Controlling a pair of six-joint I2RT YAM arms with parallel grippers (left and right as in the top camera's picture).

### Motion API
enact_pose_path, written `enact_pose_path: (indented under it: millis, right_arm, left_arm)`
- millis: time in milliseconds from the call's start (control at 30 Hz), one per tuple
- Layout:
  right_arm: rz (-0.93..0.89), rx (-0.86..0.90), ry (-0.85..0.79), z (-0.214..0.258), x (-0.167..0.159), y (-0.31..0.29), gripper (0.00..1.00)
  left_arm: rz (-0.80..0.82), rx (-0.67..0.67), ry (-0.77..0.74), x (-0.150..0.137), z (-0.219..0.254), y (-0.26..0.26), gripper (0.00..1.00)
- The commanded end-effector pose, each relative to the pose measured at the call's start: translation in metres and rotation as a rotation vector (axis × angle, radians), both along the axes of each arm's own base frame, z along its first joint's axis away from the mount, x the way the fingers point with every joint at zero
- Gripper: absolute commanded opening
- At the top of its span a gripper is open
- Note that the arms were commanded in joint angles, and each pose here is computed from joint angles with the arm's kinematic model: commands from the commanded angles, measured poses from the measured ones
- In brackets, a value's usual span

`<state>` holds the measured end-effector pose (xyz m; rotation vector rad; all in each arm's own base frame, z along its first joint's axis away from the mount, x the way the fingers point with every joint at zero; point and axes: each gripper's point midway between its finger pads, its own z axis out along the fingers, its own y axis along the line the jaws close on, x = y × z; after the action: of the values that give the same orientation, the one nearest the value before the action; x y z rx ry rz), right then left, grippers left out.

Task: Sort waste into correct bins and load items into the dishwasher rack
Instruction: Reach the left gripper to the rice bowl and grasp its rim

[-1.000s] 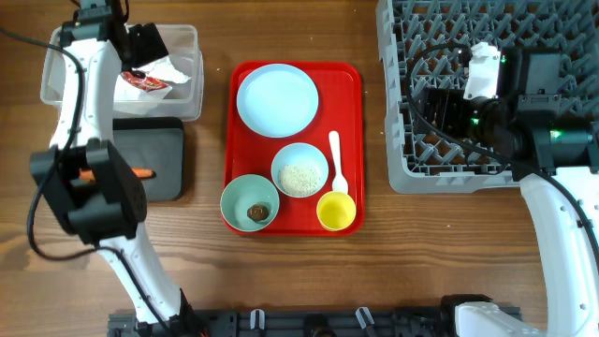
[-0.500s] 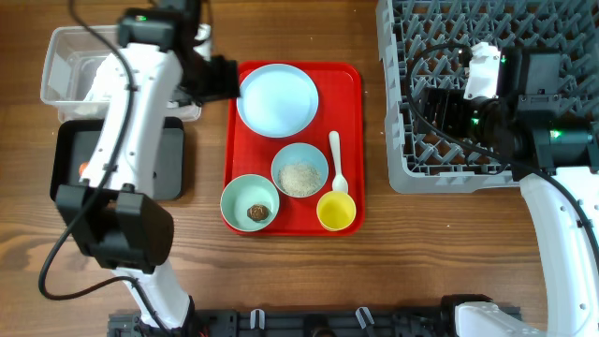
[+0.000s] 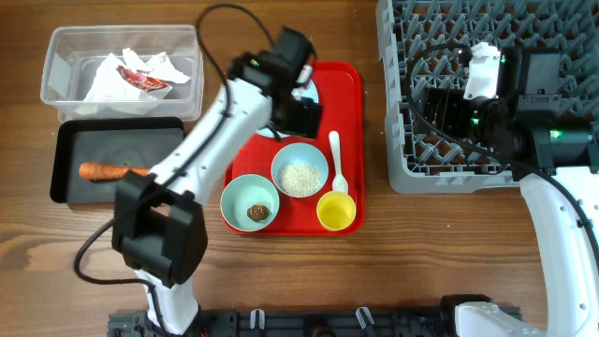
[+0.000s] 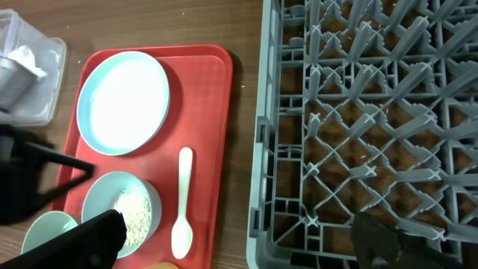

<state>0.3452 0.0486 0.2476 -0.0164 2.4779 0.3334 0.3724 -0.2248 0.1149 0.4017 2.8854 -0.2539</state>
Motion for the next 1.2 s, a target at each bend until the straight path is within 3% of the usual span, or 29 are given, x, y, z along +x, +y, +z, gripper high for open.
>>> enact_pose_path:
  millis: [0,267,500,667,800,900,1167]
  right_arm:
    - [-0.023,-0.007,-0.006,0.004,0.004,-0.004,1.00]
    - [-0.023,-0.007,0.015,0.001,0.000,-0.004,1.00]
    - [-0.023,-0.007,0.018,0.001,-0.001,-0.004,1.00]
    - [-0.025,-0.005,0.019,0.001,-0.001,-0.004,1.00]
    - [-0.025,-0.006,0.019,0.001,-0.001,-0.004,1.00]
    - [-0.025,-0.006,0.018,0.001,-0.001,-0.004,1.00]
    - [-0.025,-0.006,0.019,0.001,-0.001,-0.004,1.00]
  left_arm:
    - [-0.081,-0.050,0.029,-0.017,-0.022,-0.028,0.86]
    - [-0.018,-0.067,0.089,-0.041,-0.034,-0.051,0.69]
    - [-0.066,-0.039,0.092,-0.056,-0.041,-0.067,0.59]
    - [0.028,0.014,0.101,-0.055,-0.058,-0.066,0.52]
    - [0.080,0.028,0.137,-0.057,-0.073,-0.065,0.38]
    - [0.136,0.052,0.140,-0.054,-0.083,-0.061,0.32]
    - [0.157,0.059,0.138,-0.049,-0.094,-0.062,0.19]
